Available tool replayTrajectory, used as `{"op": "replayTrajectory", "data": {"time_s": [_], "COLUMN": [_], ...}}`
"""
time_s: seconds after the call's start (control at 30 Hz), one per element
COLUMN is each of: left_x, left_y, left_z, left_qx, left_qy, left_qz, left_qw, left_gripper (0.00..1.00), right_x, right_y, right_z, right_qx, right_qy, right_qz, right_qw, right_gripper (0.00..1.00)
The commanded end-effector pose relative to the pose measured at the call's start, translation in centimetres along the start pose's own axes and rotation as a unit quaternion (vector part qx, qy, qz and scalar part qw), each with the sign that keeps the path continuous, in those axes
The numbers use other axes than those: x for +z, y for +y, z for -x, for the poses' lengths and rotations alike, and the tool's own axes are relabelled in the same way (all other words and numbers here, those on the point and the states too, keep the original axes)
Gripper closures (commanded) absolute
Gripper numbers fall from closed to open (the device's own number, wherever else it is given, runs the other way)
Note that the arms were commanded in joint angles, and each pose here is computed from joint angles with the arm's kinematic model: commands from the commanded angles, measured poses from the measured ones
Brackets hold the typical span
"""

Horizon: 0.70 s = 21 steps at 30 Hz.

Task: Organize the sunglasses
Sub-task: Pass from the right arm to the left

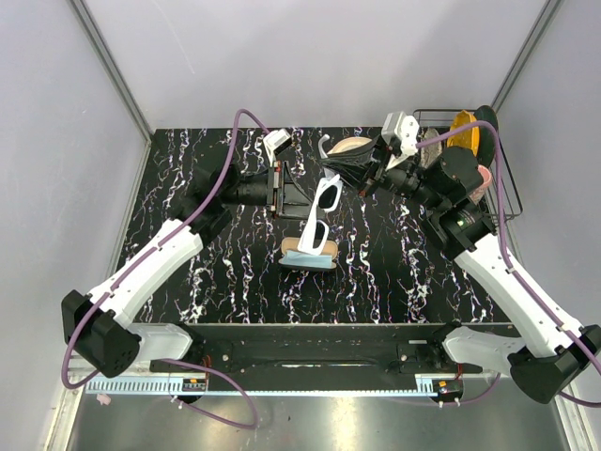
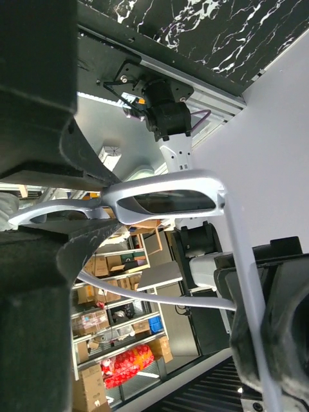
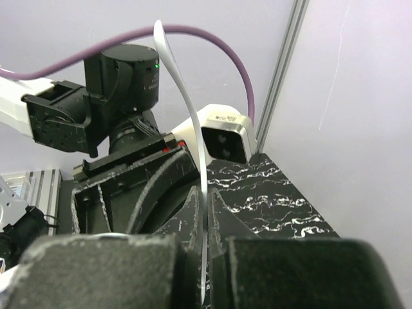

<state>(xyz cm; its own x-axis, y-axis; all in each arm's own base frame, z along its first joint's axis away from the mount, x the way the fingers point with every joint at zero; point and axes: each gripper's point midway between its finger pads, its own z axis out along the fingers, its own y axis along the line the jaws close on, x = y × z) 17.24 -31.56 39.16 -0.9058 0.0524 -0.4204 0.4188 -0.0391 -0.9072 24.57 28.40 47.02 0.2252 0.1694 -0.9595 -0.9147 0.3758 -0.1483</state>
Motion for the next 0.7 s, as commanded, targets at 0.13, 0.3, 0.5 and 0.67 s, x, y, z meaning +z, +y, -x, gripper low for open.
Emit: {"op": "replayTrajectory", "data": {"time_s": [0.13, 0.3, 0.5, 0.67], "left_x": [0.0, 0.2, 0.2, -0.4], "left_y": [-1.3, -0.9, 0.1, 0.9], "left_z": [-0.1, 0.6, 1.0, 1.3], "left_qx": [0.032, 0.021, 0.007, 0.004], "left_qy": [0.008, -0.002, -0.007, -0.012], "left_qz": [-0.021, -0.016, -0.008, 0.0], "left_qw": [0.999, 1.0, 1.0, 1.0], "left_gripper": [0.81, 0.92, 1.0, 1.0], "right_x": [0.0, -0.1, -0.9, -2.2], "right_y": [0.1, 0.0, -1.0, -1.8], "right_z": [0.7, 0.1, 0.0, 1.8], "right_qx": [-0.007, 0.0, 0.015, 0.005], "right_qy": [-0.013, -0.002, 0.014, 0.001], "right_qz": [-0.004, -0.007, -0.05, -0.097], "right_qw": [1.0, 1.0, 0.999, 0.995], "right_gripper": [1.0, 0.95, 0.48, 0.29]}}
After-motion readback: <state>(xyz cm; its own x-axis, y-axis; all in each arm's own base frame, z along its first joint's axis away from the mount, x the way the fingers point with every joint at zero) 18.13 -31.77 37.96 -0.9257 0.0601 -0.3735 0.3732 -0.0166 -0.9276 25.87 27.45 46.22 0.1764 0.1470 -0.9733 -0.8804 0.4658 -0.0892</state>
